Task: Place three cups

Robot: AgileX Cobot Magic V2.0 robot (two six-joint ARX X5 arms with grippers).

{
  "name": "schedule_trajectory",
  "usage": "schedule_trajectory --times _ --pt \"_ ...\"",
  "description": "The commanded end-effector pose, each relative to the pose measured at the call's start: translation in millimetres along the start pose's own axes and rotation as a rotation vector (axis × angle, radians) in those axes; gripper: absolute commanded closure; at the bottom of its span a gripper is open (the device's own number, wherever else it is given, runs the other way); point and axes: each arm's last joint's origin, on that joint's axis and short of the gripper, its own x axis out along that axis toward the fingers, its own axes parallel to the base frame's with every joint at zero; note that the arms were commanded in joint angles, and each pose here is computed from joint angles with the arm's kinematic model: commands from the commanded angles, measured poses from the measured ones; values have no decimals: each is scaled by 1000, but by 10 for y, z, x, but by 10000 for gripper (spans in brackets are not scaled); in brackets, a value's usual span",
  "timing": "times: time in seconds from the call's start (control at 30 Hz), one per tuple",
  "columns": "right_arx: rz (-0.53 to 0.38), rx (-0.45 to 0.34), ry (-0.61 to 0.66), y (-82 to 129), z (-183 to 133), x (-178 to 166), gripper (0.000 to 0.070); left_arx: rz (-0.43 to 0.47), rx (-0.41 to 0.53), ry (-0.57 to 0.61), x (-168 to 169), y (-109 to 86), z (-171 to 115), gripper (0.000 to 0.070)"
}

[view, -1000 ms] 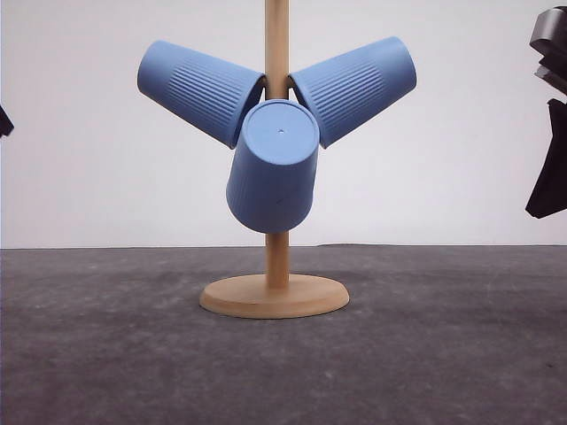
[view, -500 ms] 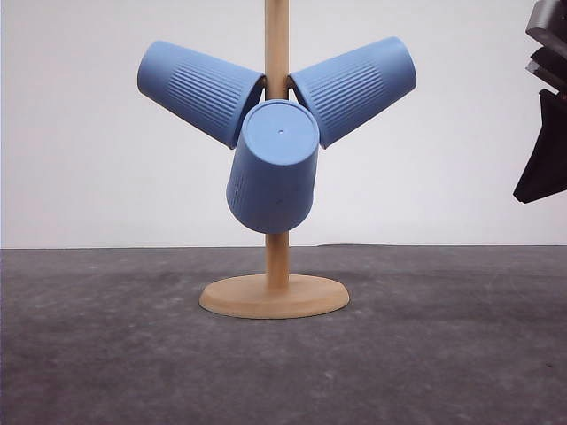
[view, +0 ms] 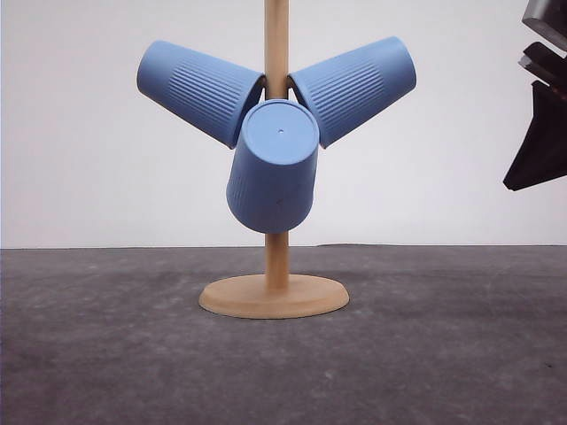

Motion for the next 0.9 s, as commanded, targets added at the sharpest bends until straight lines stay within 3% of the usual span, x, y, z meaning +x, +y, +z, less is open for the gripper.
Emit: schedule_trajectory --times 0.0,0.5,0.57,0.77,0.87 --pt "-1 -14 -17 -1 41 1 684 -3 -9 13 13 1 -47 700" --pt "-2 -61 -105 1 133 -4 684 -2 -9 19 14 1 -52 700" --pt "-22 -131 -114 4 140 -24 684 -2 -9 19 14 1 -52 700" --pt "-334 -145 -155 17 -139 -233 684 -2 -9 19 14 1 -52 700" --pt "-405 -147 -233 43 -424 -349 684 -2 -9 19 14 1 -52 700"
